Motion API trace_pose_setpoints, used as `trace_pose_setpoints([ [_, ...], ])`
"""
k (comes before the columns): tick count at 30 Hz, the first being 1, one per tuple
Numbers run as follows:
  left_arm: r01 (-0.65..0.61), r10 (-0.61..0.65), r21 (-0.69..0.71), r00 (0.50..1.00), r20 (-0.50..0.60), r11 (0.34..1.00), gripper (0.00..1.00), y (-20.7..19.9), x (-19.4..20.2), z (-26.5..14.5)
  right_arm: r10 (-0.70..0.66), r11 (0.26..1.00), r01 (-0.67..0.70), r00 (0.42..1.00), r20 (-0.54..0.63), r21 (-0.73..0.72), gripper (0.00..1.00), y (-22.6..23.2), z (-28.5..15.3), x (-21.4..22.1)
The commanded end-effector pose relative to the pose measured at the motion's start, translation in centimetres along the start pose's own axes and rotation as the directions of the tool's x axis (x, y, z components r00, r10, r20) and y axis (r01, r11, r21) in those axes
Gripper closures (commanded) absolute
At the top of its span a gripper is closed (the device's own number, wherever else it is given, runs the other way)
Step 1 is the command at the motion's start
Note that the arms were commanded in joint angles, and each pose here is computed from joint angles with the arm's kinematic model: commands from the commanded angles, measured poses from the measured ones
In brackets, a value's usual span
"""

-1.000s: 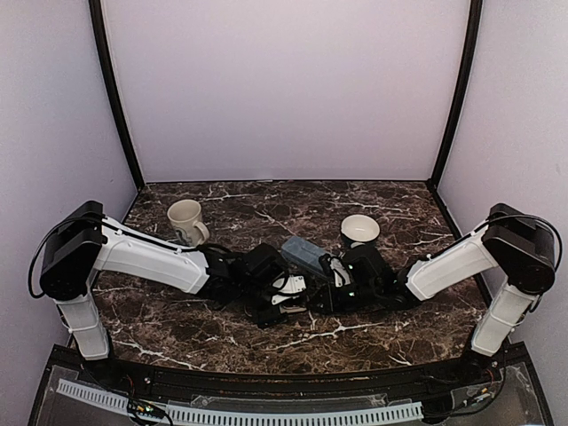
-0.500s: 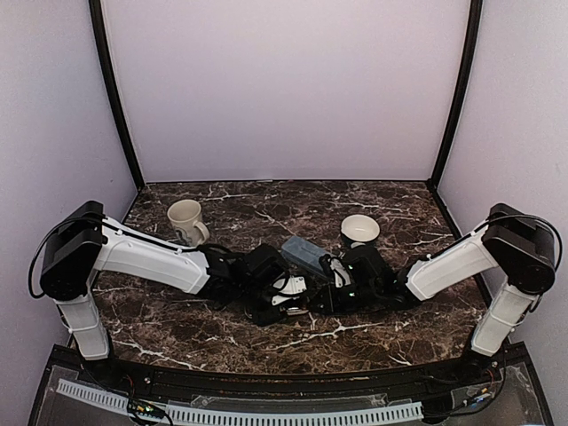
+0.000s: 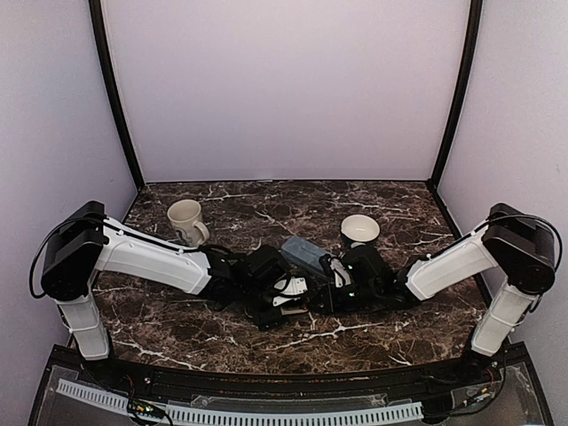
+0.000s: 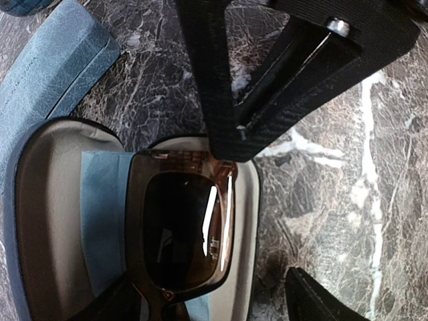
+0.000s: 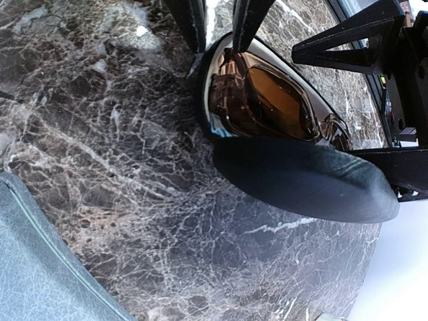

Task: Organize the sunglasses
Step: Close the case with sunglasses at the center of the board.

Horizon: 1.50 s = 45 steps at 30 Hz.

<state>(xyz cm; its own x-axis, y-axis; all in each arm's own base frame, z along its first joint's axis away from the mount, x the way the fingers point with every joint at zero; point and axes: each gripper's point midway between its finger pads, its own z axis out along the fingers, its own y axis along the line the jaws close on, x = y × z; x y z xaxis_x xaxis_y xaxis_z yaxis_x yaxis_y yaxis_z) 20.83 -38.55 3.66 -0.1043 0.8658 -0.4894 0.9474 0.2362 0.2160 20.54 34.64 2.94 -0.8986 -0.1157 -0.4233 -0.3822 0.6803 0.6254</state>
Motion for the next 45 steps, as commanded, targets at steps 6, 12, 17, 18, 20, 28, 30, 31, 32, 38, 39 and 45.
trace_pose_setpoints([
  [6,0.034,-0.033,-0.019,0.997,0.069,0.999,0.22,0.5,-1.3,-2.8,-0.018,1.000,0.018,1.000,0.026,-0.004,0.85,0.6,-0.1,-1.0],
  [12,0.045,-0.042,-0.030,0.995,0.093,0.999,0.21,0.6,-1.5,-3.4,-0.018,1.000,0.018,0.999,0.026,-0.010,0.85,0.7,-0.1,-1.0],
  [17,0.045,-0.042,-0.026,0.992,0.122,0.999,0.20,0.3,-1.7,-4.1,-0.018,1.000,0.018,0.999,0.028,-0.007,0.85,0.7,-0.2,-1.0],
  [18,0.049,-0.045,-0.022,0.990,0.136,0.999,0.20,0.2,-1.9,-4.5,-0.018,1.000,0.018,0.999,0.028,-0.007,0.85,0.7,-0.2,-1.0],
  [20,0.054,-0.050,-0.013,0.983,0.175,0.998,0.19,0.2,-2.4,-5.4,-0.018,1.000,0.018,0.999,0.027,-0.010,0.85,0.8,-0.1,-0.9],
  [28,0.057,-0.031,-0.072,0.949,0.313,0.996,0.04,1.3,-3.6,-9.8,-0.022,1.000,0.022,0.999,0.028,-0.012,0.85,0.9,-0.1,-1.0],
  [30,0.046,-0.009,-0.113,0.952,0.307,0.993,0.01,1.8,-3.3,-10.1,-0.023,1.000,0.024,0.999,0.028,-0.014,0.85,1.0,-0.1,-1.0],
  [31,0.038,0.003,-0.131,0.955,0.297,0.991,0.01,2.1,-3.1,-10.1,-0.023,1.000,0.024,0.999,0.028,-0.016,0.85,1.0,-0.1,-1.0],
  [32,0.028,0.017,-0.153,0.958,0.286,0.988,0.01,2.4,-2.9,-10.1,-0.023,1.000,0.023,0.999,0.028,-0.015,0.85,1.0,0.0,-1.0],
  [38,0.000,0.044,-0.215,0.979,0.201,0.977,0.01,4.4,-1.8,-8.8,-0.025,1.000,0.025,0.999,0.025,-0.017,0.85,0.9,0.1,-1.0],
  [39,0.015,0.029,-0.216,0.980,0.199,0.976,0.01,4.9,-1.7,-8.7,-0.025,1.000,0.026,0.999,0.023,-0.012,0.85,0.9,0.1,-0.9],
  [45,0.073,-0.033,-0.187,0.978,0.205,0.980,0.04,6.4,-1.3,-8.3,-0.029,0.999,0.029,0.999,0.020,0.015,0.88,0.6,0.2,-1.2],
])
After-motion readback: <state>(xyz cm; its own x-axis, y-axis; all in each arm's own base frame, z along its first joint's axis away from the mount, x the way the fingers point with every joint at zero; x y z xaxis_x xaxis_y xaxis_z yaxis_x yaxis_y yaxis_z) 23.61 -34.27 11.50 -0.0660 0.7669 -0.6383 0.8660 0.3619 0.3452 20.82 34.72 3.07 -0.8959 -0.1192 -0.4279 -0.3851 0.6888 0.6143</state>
